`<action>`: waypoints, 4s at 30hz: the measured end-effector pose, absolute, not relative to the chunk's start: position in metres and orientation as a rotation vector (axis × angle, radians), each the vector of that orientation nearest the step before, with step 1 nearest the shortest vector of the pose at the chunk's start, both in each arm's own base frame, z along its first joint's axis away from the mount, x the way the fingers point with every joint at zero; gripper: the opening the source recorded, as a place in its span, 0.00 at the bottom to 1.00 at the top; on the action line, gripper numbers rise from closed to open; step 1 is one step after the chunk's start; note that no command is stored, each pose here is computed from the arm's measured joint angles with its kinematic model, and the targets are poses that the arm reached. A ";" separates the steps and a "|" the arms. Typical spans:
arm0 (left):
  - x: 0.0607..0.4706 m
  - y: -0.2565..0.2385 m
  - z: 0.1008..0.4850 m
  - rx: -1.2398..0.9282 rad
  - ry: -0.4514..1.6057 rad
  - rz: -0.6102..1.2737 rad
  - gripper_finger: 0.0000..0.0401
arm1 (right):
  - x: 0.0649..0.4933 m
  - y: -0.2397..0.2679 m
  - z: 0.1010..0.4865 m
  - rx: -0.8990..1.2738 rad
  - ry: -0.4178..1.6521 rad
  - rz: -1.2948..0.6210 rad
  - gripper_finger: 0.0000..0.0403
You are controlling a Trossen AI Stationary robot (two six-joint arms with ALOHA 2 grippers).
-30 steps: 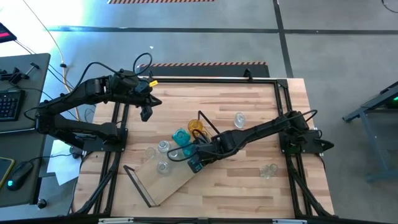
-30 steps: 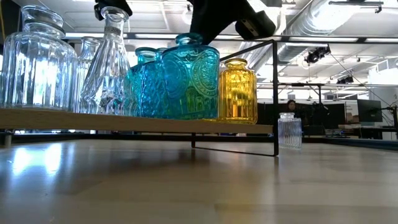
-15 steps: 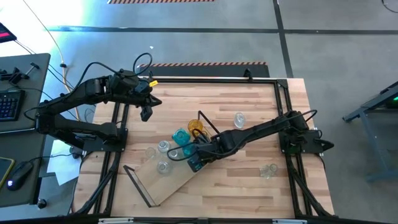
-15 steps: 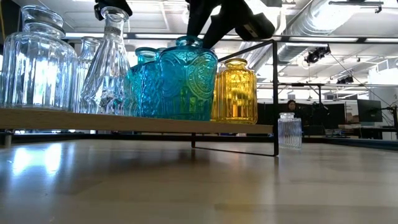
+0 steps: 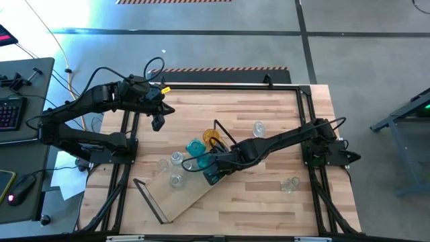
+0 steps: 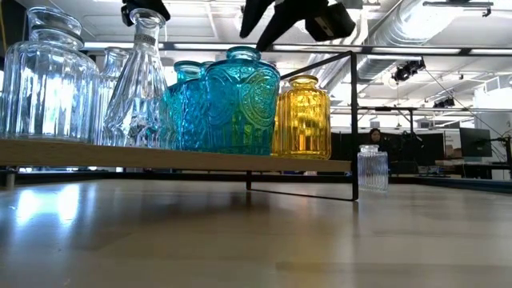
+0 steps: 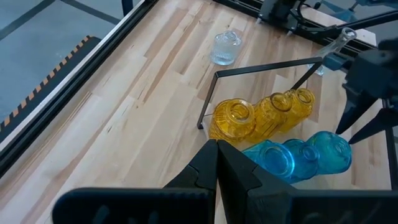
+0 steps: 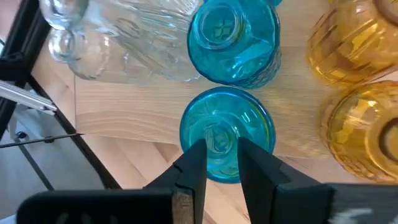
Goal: Sort vases onto shelf
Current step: Put the blue vase on the shelf aligned with the other blue vases, then put the transparent vase on the shelf aligned with the other transparent vases
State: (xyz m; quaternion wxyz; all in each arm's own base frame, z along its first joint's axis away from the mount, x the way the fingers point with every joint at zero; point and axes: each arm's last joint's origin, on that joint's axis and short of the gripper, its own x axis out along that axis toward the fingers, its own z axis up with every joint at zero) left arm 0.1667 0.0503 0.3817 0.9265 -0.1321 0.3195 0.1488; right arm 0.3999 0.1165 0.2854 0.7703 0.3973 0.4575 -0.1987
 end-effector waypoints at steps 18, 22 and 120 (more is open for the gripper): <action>0.167 0.049 0.382 -0.306 0.654 0.256 0.00 | 0.316 0.078 0.385 0.688 0.711 -0.592 0.18; 0.167 0.049 0.382 -0.318 0.654 0.260 0.00 | 0.286 0.058 0.388 0.609 0.830 -0.750 0.18; 0.261 -0.054 0.373 -0.330 0.263 0.501 0.00 | 0.112 -0.077 0.255 0.871 0.832 -0.457 0.18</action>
